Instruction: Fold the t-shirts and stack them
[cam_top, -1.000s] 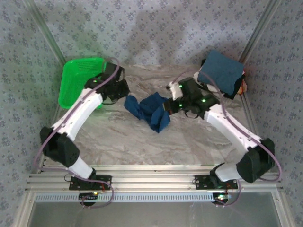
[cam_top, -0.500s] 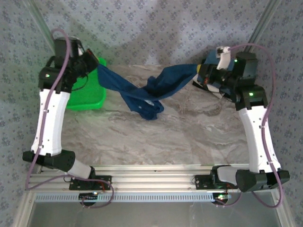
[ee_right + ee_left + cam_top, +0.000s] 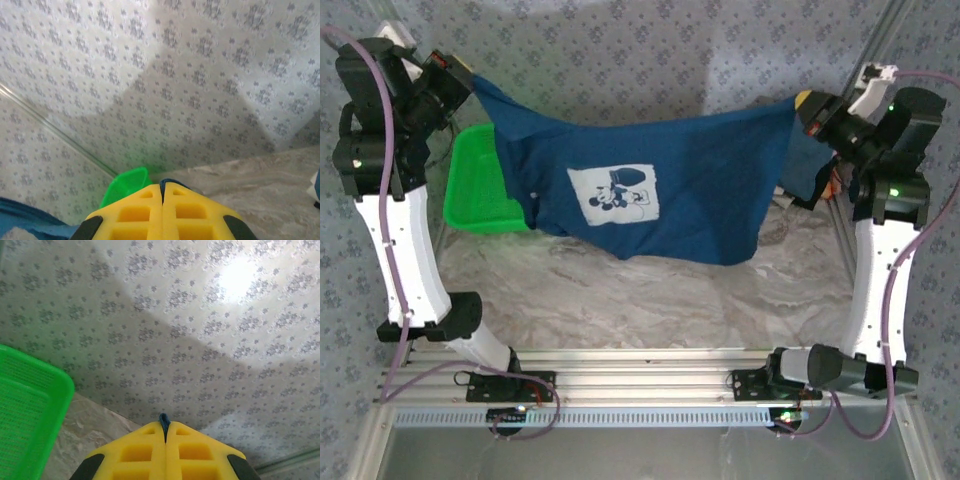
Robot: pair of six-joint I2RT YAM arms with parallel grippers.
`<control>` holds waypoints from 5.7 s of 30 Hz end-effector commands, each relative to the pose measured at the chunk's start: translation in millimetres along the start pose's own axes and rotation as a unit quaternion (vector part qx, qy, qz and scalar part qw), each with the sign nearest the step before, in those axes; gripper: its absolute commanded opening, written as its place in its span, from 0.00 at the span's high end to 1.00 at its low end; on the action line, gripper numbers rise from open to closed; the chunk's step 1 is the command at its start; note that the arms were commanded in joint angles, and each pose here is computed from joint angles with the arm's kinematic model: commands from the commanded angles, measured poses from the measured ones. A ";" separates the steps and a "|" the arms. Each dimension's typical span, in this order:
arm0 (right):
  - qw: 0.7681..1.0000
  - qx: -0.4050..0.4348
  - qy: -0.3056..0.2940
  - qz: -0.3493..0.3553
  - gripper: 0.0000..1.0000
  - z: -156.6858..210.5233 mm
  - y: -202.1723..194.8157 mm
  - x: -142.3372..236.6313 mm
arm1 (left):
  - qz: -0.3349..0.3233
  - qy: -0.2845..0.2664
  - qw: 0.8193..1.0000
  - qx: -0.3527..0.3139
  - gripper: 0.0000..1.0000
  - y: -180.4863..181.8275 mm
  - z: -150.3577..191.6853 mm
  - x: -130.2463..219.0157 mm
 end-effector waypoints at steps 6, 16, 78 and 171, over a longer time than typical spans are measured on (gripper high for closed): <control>0.998 -0.052 -0.017 -0.024 1.00 -14.4 -35.4 -38.7 | 0.089 0.087 0.991 0.044 1.00 -16.0 15.5 -68.1; 0.995 -0.057 -0.025 -0.073 1.00 -42.1 -53.1 -80.5 | 0.200 0.072 0.974 0.082 1.00 -51.0 2.1 -99.5; 0.974 -0.070 -0.130 -0.172 1.00 -111.9 -68.2 -109.1 | 0.344 0.073 0.922 0.161 1.00 -69.9 -18.6 -138.3; 0.727 -0.424 0.388 0.376 1.00 395.8 -56.9 192.1 | -0.415 0.280 0.829 0.250 1.00 362.4 276.2 126.5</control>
Point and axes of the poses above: each hand's point on the last joint's axis, 136 mm out from that joint toward the fingers, its own x axis back along the fingers, its own y axis along the line the jaws close on, z = x × y, the point moved 5 cm from there along x, back along the fingers, and after that the axes turned 14 degrees about x, right-handed, at the moved point
